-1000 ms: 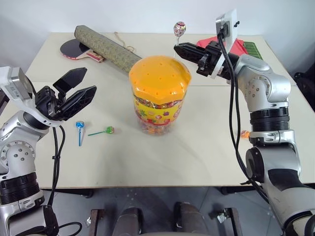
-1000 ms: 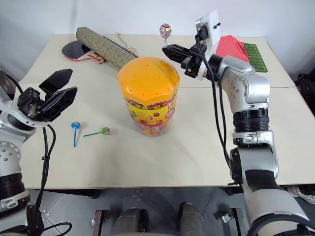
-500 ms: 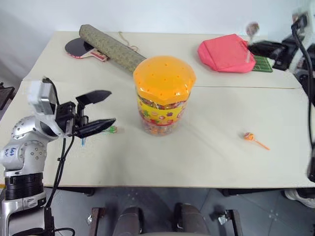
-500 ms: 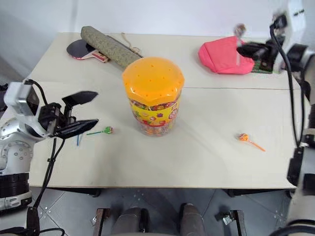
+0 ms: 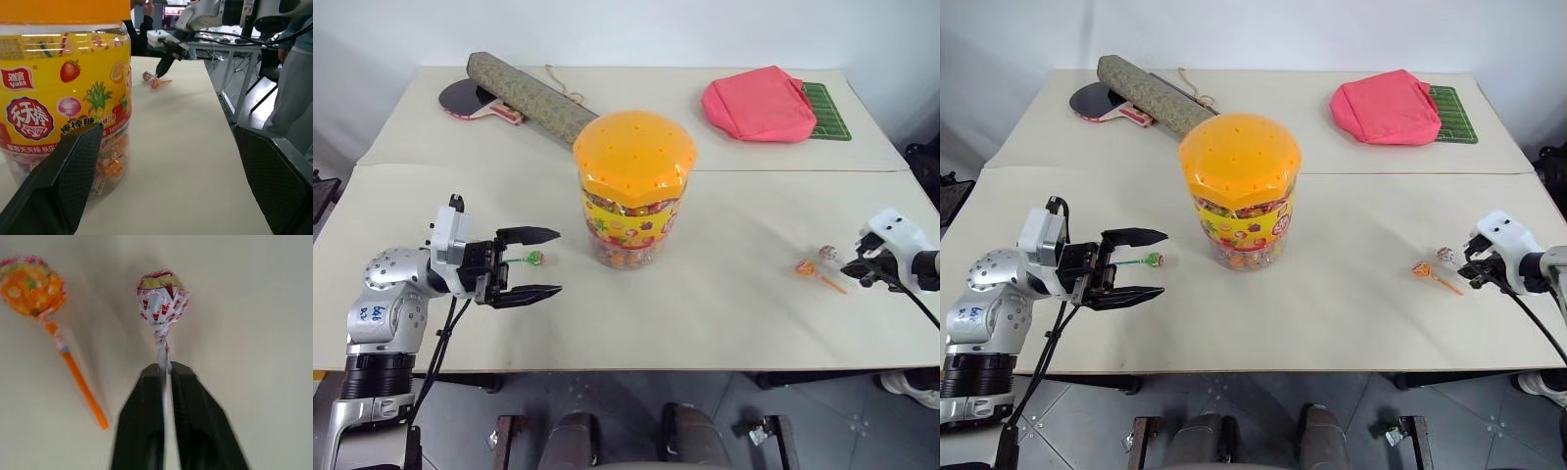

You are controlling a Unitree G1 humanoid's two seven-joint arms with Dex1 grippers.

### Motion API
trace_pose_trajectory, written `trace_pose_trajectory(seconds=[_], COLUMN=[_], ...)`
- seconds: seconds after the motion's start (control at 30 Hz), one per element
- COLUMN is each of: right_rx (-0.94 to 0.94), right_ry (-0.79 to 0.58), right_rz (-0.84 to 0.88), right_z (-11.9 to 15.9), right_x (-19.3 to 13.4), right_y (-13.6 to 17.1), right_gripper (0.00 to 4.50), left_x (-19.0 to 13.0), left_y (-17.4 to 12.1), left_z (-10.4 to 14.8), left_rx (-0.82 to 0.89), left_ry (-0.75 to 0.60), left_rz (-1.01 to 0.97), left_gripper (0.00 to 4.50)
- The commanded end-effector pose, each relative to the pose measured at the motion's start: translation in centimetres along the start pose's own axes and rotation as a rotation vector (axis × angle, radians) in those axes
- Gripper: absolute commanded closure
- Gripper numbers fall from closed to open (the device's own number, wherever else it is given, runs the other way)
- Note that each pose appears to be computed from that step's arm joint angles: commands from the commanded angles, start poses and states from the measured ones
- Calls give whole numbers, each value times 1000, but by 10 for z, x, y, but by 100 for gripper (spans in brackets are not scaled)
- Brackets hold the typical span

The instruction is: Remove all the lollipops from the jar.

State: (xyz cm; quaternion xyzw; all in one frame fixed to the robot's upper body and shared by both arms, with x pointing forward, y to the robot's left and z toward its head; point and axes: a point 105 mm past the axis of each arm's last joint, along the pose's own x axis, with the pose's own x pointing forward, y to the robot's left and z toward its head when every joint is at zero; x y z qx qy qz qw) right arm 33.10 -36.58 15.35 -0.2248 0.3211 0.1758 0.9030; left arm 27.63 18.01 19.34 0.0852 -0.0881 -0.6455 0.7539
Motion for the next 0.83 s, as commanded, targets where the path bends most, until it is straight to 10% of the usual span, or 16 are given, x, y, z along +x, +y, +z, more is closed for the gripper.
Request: trace_pose_trajectory(seconds=[0.03,0.17,0.33,0.53,0.83], right_rx=[-12,-88,-319,-461,-504], right_ry=[-106,-263,-836,-869,-935], right_rz=[-2,82,456,759,748], right_z=[18,43,110,104,97], right_x=[-15,-32,-78,-33,12], right_y=[-5,6,75,161,188], right_gripper=[282,154,2,2,2], left_x=[-9,-14,-38,-55,-67], left_y=[4,6,9,16,-2], left_z=[0,-4,-19,-23,-32], left_rx=[30,48,73,117,87], left_ry=[53,109,288,273,268], left_rz=[61,111,273,513,740], left_gripper=[0,0,0,0,0])
